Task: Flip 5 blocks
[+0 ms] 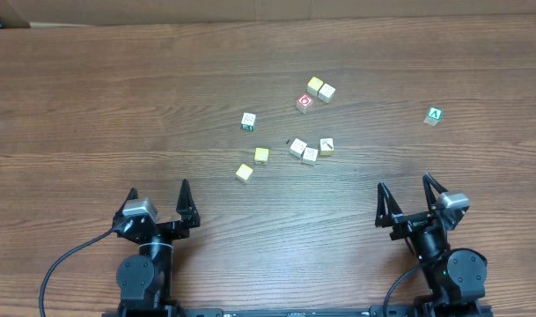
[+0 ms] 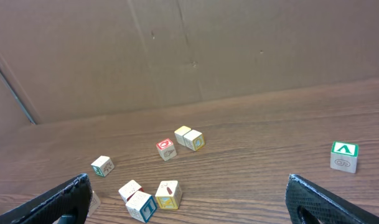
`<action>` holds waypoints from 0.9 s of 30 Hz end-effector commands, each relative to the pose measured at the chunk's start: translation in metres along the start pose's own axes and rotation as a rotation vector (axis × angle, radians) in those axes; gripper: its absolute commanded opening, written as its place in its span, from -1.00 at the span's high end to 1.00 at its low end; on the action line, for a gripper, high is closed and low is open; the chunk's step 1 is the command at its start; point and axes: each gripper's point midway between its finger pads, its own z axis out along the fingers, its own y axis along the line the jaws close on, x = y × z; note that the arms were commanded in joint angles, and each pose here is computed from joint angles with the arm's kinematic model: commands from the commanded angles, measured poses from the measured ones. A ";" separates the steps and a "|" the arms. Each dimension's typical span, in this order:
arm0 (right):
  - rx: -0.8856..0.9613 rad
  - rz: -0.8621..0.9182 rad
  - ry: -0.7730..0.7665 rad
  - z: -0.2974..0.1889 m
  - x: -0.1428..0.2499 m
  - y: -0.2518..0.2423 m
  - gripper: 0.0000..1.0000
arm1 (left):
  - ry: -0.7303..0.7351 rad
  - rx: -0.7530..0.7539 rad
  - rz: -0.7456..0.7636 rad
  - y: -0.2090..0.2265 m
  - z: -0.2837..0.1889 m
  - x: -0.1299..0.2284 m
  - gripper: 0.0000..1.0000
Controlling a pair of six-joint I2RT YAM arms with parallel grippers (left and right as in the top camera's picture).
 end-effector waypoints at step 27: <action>0.045 0.004 -0.001 -0.001 0.000 -0.008 -1.00 | 0.025 0.121 0.028 -0.020 -0.002 0.004 -0.99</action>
